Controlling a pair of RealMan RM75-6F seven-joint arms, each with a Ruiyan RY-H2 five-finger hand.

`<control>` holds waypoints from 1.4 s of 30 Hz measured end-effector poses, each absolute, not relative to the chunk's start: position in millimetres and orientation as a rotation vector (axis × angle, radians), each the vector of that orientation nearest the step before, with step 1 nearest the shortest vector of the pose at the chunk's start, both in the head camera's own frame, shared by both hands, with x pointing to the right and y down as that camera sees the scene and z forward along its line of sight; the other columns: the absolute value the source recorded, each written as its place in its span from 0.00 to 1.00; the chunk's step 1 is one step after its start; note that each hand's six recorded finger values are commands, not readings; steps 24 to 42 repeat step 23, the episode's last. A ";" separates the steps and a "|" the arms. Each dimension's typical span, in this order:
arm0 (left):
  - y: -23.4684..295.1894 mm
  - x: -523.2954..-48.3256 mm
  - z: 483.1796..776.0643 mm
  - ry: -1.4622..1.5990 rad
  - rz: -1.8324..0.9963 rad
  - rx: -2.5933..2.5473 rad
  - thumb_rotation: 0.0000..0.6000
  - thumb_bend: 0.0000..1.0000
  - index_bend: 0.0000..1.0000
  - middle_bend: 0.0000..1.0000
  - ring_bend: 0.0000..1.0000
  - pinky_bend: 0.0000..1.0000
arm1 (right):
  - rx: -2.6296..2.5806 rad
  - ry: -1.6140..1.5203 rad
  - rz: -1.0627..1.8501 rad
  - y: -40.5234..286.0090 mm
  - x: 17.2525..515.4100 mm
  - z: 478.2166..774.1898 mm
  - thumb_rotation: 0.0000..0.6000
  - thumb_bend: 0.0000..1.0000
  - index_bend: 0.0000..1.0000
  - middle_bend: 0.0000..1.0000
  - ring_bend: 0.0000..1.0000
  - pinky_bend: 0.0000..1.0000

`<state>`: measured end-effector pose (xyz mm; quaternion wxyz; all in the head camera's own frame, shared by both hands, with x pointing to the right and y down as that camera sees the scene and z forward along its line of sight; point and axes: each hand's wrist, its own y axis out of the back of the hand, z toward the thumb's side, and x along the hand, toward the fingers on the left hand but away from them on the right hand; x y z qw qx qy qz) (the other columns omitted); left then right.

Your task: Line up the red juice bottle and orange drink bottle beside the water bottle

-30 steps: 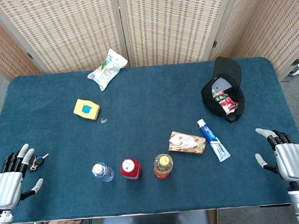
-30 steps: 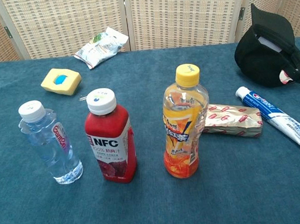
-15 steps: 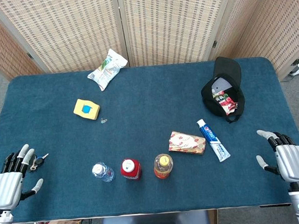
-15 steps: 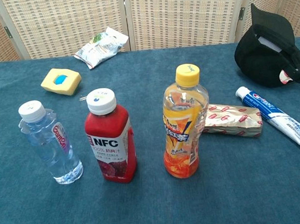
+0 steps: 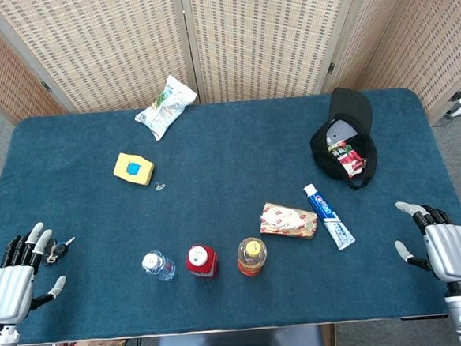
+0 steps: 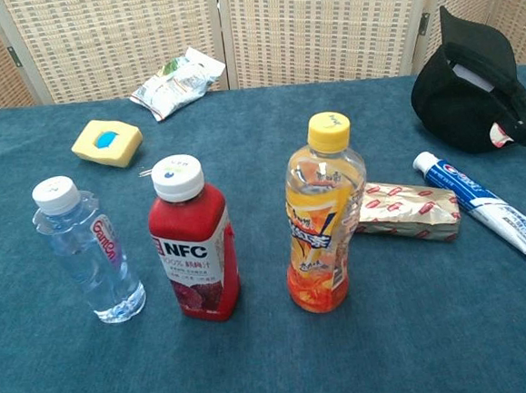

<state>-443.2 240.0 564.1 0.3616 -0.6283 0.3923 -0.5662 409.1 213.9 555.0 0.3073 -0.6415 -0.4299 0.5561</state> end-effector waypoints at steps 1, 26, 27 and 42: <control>239.5 -442.9 564.2 1.008 -1.457 -1.618 1.00 0.24 0.00 0.00 0.00 0.02 | -1.695 -1.139 1.465 213.8 408.7 554.4 1.00 0.32 0.24 0.28 0.21 0.25; 239.9 -444.2 559.4 1.022 -1.447 -1.610 1.00 0.24 0.00 0.00 0.00 0.02 | -1.695 -1.162 1.411 217.5 406.5 550.1 1.00 0.32 0.24 0.28 0.21 0.25; 239.9 -444.2 559.4 1.022 -1.447 -1.610 1.00 0.24 0.00 0.00 0.00 0.02 | -1.695 -1.162 1.411 217.5 406.5 550.1 1.00 0.32 0.24 0.28 0.21 0.25; 239.9 -444.2 559.4 1.022 -1.447 -1.610 1.00 0.24 0.00 0.00 0.00 0.02 | -1.695 -1.162 1.411 217.5 406.5 550.1 1.00 0.32 0.24 0.28 0.21 0.25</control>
